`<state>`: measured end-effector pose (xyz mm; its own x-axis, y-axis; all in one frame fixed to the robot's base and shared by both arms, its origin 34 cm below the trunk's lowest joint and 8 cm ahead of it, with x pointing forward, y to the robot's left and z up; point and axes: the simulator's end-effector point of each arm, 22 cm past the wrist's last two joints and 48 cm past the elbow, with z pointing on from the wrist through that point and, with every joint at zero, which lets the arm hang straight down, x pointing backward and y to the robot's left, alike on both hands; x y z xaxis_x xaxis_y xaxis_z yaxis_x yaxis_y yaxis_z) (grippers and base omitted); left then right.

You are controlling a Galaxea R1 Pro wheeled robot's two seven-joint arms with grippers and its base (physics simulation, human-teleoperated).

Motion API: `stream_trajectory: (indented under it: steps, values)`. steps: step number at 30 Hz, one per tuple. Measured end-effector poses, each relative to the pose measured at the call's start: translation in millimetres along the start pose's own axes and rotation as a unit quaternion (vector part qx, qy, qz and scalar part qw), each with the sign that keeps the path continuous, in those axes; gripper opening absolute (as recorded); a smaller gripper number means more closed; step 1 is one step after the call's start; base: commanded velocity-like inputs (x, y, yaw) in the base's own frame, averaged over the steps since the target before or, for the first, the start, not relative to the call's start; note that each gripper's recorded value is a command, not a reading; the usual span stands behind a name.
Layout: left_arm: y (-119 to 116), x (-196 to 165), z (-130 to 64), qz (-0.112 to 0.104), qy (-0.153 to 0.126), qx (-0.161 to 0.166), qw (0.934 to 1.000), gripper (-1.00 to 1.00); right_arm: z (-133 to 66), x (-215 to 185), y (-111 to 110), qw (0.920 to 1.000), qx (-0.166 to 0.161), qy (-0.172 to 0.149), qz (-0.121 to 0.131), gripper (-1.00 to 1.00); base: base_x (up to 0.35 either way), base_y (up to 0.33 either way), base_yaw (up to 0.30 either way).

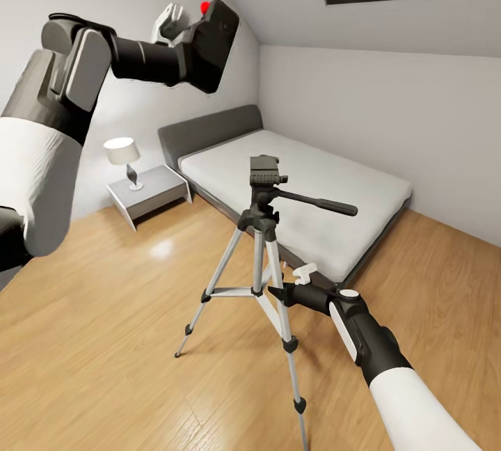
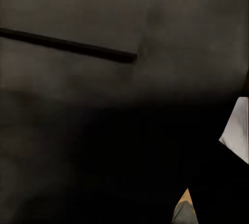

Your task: Attach the digital camera to the camera tripod in the bedroom.

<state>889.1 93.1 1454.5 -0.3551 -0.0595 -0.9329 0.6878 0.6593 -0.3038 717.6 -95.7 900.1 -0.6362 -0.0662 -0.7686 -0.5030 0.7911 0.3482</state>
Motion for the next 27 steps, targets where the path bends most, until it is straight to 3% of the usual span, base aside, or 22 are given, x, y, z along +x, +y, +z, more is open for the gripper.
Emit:
stream_trajectory:
  steps: [4,13,20,24,27]
  values:
    - [-8,-15,-22.7,0.037,-0.019,0.025,0.9988,-1.00,0.0,0,0,1.0000,0.000,0.000,0.000,-1.00,0.015,0.000,0.000]
    - [-4,-20,-30.4,0.061,-0.027,0.024,0.9975,-1.00,-0.1,0,0,1.0000,0.001,0.001,-0.002,-1.00,0.081,0.000,0.000]
    - [-2,-14,-27.2,0.067,-0.020,0.020,0.9973,-1.00,-0.1,0,0,1.0000,0.001,0.001,-0.002,-1.00,0.009,0.000,0.000]
    - [-2,2,-16.4,0.080,0.007,0.011,0.9967,-1.00,-0.1,0,0,1.0000,0.001,0.001,-0.002,-1.00,0.002,0.000,0.000]
    - [-2,28,0.2,0.097,0.051,0.001,0.9939,-1.00,0.0,0,0,1.0000,0.001,0.001,-0.002,-1.00,0.000,0.000,0.000]
